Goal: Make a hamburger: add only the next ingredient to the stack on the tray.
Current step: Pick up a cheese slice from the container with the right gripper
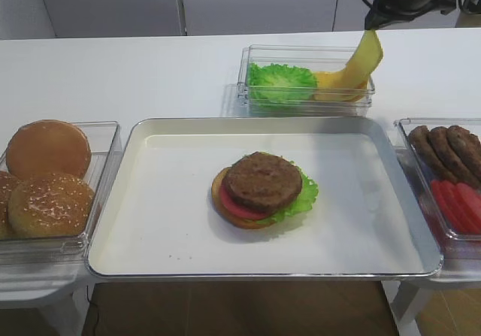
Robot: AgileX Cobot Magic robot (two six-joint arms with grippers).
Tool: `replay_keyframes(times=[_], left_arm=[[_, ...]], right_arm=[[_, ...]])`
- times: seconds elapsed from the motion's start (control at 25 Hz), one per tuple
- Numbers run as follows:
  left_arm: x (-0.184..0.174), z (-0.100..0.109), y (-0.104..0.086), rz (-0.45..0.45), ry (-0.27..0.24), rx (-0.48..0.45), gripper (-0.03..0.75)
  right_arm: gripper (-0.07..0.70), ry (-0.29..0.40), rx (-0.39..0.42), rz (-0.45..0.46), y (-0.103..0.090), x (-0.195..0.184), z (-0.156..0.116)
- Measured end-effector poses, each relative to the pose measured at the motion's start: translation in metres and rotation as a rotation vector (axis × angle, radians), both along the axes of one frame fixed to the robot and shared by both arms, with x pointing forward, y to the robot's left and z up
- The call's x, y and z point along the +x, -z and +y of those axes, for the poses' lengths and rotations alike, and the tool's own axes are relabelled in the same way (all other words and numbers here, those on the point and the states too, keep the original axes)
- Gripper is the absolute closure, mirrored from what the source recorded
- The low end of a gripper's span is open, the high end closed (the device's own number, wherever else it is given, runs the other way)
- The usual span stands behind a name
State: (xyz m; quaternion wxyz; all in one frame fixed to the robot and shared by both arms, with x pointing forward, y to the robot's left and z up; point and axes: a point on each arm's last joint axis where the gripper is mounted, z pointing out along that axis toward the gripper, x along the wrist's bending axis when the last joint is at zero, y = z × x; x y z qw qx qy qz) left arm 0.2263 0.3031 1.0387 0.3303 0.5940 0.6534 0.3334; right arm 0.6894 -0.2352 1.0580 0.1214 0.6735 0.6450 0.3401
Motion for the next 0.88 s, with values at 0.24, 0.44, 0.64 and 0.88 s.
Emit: replay_keyframes(times=[0.24, 0.44, 0.64, 0.88], left_arm=[[0.000, 0.000, 0.000, 0.000, 0.000, 0.000, 0.417], [0.000, 0.000, 0.000, 0.000, 0.000, 0.000, 0.417], [0.000, 0.000, 0.000, 0.000, 0.000, 0.000, 0.417], [0.000, 0.000, 0.000, 0.000, 0.000, 0.000, 0.417]], right_arm=[[0.626, -0.017, -0.003, -0.030, -0.017, -0.007, 0.000], [0.626, -0.024, 0.001, -0.035, -0.024, -0.012, 0.000], [0.626, -0.038, -0.003, -0.041, -0.036, -0.020, 0.000], [0.626, -0.069, -0.013, -0.041, -0.052, -0.033, 0.000]])
